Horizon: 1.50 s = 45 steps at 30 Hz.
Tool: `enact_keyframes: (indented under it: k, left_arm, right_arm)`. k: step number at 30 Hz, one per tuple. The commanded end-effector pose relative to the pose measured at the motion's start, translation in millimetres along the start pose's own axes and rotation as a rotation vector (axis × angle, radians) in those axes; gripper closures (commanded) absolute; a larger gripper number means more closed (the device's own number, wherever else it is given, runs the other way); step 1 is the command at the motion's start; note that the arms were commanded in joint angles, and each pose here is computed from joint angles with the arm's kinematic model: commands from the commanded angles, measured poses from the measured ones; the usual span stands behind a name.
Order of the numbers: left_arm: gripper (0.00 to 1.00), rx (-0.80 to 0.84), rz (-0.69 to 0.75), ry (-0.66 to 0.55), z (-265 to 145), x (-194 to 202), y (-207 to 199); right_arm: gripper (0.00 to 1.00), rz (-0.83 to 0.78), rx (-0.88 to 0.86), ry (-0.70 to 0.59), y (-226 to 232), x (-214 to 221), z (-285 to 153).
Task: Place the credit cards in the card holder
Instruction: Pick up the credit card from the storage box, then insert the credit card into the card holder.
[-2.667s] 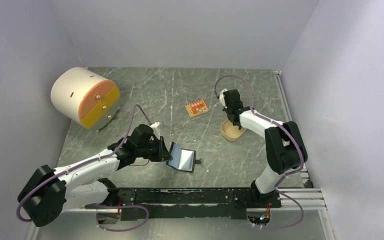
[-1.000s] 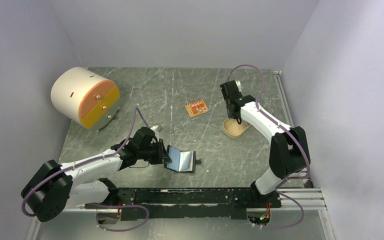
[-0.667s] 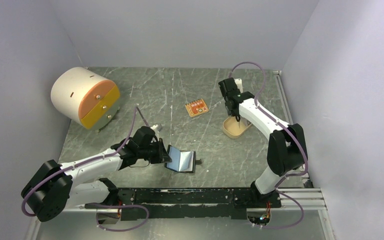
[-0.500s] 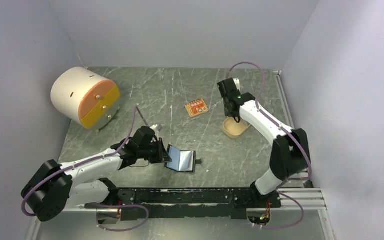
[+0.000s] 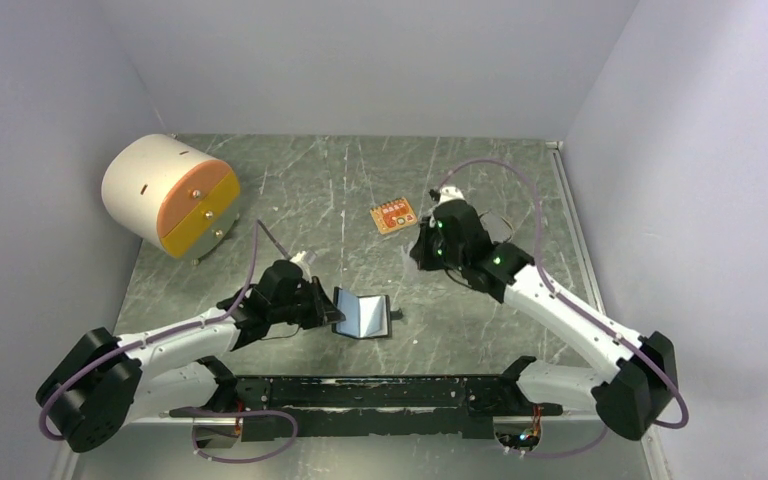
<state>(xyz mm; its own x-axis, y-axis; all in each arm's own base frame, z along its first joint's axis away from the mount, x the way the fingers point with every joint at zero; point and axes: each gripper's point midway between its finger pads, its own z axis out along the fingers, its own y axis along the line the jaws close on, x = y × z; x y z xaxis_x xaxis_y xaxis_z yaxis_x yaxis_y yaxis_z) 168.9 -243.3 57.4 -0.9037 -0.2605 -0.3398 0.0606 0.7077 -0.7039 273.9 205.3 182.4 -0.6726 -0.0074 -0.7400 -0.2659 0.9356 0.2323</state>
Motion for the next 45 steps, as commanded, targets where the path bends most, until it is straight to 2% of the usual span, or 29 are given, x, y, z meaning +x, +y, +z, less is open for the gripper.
enact_keyframes:
  k: [1,5,10,13,24,27,33,42,45]
  left_arm:
    - [0.91,0.119,-0.008,-0.02,2.9,-8.9,-23.9]
    - [0.9,0.089,-0.01,-0.009,6.0,-8.0,-18.4]
    - [0.67,-0.007,-0.001,-0.014,4.5,-9.7,-3.2]
    - [0.6,-0.021,-0.006,-0.018,2.1,-8.0,1.7]
    - [0.73,-0.092,0.024,-0.011,0.2,-3.8,18.9]
    - [0.8,-0.102,0.039,-0.003,1.8,-3.2,21.5]
    - [0.68,-0.131,0.045,0.013,5.3,-0.8,28.4]
    - [0.67,-0.132,0.034,0.012,3.2,3.2,32.8]
    - [0.73,-0.133,0.032,0.014,3.2,4.3,33.9]
  right_arm:
    - [1.0,0.21,-0.367,-0.022,69.1,17.0,-16.2]
    - [1.0,0.36,-0.532,-0.013,93.9,47.6,-17.6]
    - [1.0,0.396,-0.546,0.065,102.1,82.7,-3.5]
    - [1.0,0.399,-0.517,0.067,98.6,97.1,6.5]
    - [1.0,0.414,-0.448,0.101,82.1,130.9,34.2]
    - [1.0,0.437,-0.459,0.093,82.0,133.6,37.2]
    - [1.0,0.448,-0.46,0.061,81.6,129.3,41.4]
    - [1.0,0.45,-0.441,0.028,77.3,127.7,50.4]
    - [1.0,0.444,-0.426,0.02,75.1,127.5,54.4]
